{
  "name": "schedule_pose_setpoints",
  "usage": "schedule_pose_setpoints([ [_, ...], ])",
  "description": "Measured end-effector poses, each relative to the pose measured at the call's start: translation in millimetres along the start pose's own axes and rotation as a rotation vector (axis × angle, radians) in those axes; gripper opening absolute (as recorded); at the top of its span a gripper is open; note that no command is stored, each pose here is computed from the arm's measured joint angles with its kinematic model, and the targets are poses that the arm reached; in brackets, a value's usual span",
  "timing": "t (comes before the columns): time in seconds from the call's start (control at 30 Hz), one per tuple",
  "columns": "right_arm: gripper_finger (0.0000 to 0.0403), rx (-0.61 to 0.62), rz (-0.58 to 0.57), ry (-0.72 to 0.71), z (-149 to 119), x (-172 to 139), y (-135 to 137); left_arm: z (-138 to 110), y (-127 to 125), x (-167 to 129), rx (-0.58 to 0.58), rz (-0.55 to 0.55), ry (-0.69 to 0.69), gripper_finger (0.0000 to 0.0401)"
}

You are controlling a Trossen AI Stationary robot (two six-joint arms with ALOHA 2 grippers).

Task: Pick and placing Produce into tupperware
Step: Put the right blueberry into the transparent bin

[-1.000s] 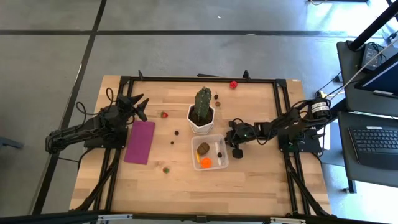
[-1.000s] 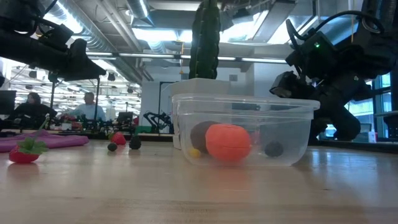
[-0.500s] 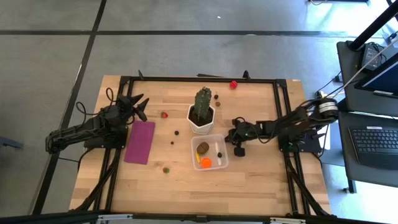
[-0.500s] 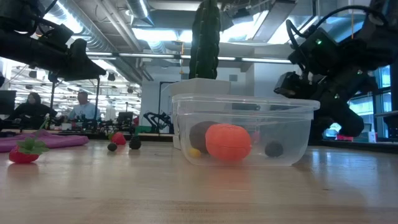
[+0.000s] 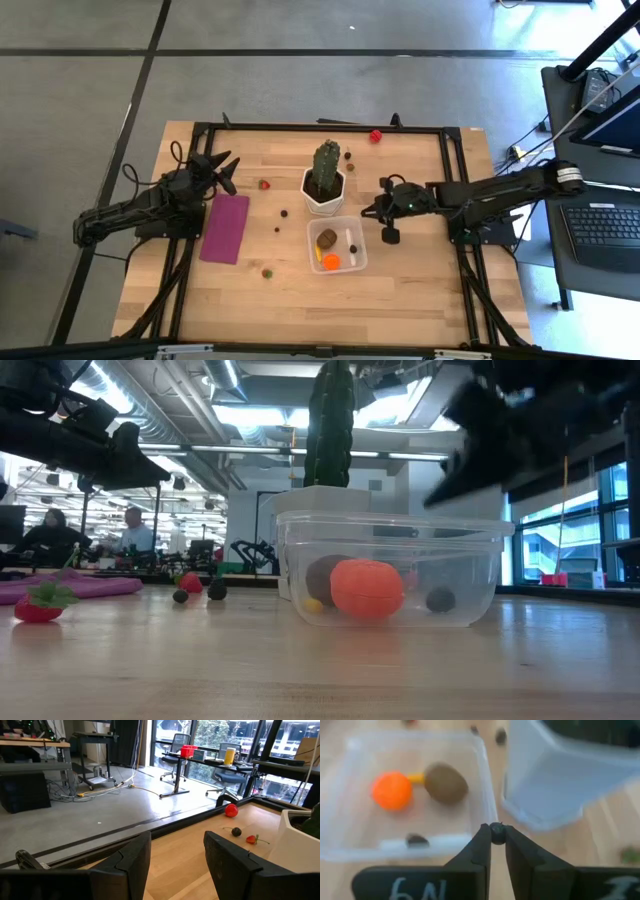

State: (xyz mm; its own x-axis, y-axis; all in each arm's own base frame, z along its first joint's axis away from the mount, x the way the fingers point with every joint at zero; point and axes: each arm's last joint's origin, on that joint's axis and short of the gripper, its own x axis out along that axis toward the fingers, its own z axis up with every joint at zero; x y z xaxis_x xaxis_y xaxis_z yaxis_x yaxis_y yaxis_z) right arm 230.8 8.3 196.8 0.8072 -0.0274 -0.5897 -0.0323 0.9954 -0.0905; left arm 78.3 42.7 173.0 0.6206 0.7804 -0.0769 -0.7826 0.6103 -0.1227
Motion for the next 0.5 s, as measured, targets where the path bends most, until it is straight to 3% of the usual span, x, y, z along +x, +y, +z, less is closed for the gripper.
schedule_pose_setpoints([
  [0.1,0.0045,-0.053,0.017,0.03,22.2,-0.4,1.8,0.0,0.0,0.0,0.0,0.0,0.0,0.0176],
  [0.23,0.0045,-0.055,0.05,0.185,31.9,8.9,2.2,0.0,0.0,0.0,0.0,0.0,0.0,0.0176],
  [0.5,0.0045,-0.039,0.149,0.255,56.3,42.5,10.9,-0.1,0.0,0.0,0.0,0.0,0.0,0.0176],
])
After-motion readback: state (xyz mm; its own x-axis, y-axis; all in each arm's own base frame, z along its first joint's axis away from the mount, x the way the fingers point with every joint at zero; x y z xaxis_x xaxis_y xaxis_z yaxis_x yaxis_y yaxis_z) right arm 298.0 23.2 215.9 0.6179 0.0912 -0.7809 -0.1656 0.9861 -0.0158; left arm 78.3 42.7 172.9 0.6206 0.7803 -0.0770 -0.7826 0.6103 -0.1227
